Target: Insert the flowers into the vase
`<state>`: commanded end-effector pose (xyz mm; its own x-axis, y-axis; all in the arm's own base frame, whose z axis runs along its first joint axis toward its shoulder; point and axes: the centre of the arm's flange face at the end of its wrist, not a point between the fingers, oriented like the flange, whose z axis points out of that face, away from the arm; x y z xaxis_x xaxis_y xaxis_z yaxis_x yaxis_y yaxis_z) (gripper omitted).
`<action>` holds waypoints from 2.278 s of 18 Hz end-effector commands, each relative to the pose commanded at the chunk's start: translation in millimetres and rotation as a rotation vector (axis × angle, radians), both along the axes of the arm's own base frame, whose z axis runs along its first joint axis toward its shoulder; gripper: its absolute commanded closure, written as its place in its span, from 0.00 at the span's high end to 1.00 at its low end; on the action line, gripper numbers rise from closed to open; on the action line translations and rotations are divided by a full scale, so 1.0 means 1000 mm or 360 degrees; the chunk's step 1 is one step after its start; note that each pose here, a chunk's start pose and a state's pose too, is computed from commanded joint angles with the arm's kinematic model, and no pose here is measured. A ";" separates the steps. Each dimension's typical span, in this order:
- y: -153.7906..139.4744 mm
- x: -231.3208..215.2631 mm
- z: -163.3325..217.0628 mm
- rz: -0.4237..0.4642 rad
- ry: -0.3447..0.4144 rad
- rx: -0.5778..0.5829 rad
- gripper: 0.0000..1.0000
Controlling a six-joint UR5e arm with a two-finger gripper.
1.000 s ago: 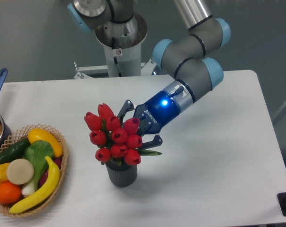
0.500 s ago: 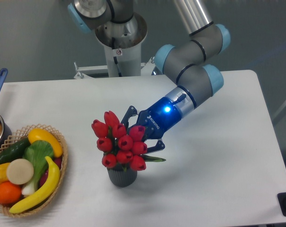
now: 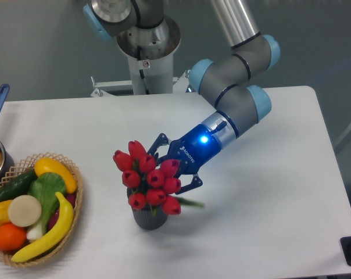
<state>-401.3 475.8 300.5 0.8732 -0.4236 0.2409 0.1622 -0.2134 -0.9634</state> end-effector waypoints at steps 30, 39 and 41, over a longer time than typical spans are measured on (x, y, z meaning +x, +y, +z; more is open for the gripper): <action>-0.042 0.008 0.049 0.0142 0.0663 -0.0630 1.00; -0.099 -0.025 0.103 0.0435 0.1182 -0.1251 1.00; -0.132 -0.041 0.115 0.0554 0.1196 -0.1347 1.00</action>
